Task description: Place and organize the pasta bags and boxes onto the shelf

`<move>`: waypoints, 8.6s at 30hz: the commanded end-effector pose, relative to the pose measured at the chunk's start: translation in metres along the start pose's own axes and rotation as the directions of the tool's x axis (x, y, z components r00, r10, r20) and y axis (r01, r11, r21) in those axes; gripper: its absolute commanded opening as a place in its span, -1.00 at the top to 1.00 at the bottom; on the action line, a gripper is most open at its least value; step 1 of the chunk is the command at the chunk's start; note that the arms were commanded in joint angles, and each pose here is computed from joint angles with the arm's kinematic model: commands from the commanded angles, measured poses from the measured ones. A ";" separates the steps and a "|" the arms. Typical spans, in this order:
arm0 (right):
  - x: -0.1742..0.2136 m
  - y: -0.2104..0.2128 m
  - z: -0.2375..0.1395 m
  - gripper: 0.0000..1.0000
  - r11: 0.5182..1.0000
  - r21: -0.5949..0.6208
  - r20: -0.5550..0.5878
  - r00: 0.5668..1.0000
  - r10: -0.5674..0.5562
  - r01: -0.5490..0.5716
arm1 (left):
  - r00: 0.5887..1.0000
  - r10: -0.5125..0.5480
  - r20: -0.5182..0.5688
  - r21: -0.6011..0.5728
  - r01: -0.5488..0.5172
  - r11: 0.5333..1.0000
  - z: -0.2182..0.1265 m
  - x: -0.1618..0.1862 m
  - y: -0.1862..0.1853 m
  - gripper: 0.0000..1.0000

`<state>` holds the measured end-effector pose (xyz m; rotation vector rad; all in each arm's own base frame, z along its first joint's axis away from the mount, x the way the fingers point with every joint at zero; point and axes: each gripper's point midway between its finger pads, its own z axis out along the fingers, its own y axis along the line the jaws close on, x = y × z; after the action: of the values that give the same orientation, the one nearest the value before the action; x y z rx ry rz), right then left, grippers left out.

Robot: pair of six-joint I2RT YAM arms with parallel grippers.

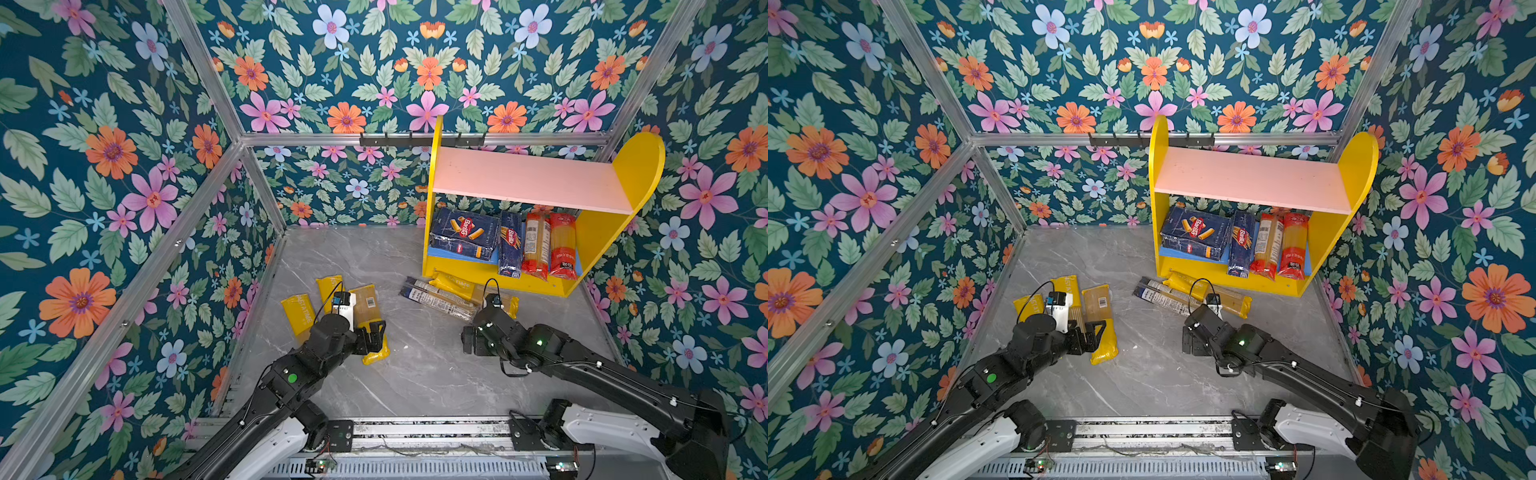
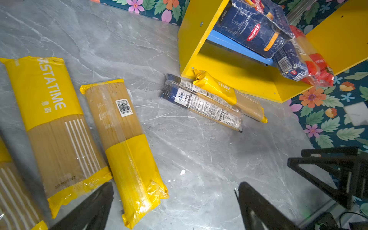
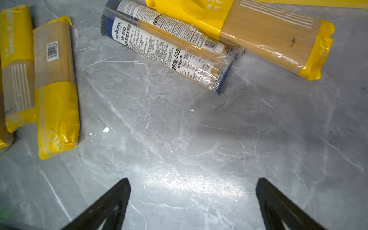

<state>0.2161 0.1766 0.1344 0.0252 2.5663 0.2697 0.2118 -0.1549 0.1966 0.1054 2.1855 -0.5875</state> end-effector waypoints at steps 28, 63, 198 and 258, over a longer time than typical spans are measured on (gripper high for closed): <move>-0.092 -0.002 0.172 -0.97 0.987 -0.012 -0.160 0.975 0.157 -0.161 | 0.998 0.050 0.036 -0.246 -0.040 0.968 0.033 -0.032 0.032 -0.99; 0.031 0.112 0.153 -0.99 0.972 0.018 -0.150 0.962 -0.229 0.234 | 0.998 -0.011 0.059 -0.184 0.022 0.983 -0.006 -0.020 0.036 -0.99; -0.065 0.102 -0.150 1.00 0.810 -0.584 0.258 0.959 0.114 0.061 | 0.948 -0.296 -0.113 0.800 0.263 0.539 0.023 -0.045 -0.155 -1.00; -0.050 0.114 -0.164 -0.52 0.758 -0.634 0.263 0.964 0.030 0.150 | 0.966 -0.242 -0.093 0.891 0.189 0.413 0.000 -0.129 -0.256 1.00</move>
<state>0.1636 0.2486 0.3086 -0.2448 2.1227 1.0443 0.2280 -0.3685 0.3703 0.3311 1.6888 -1.8549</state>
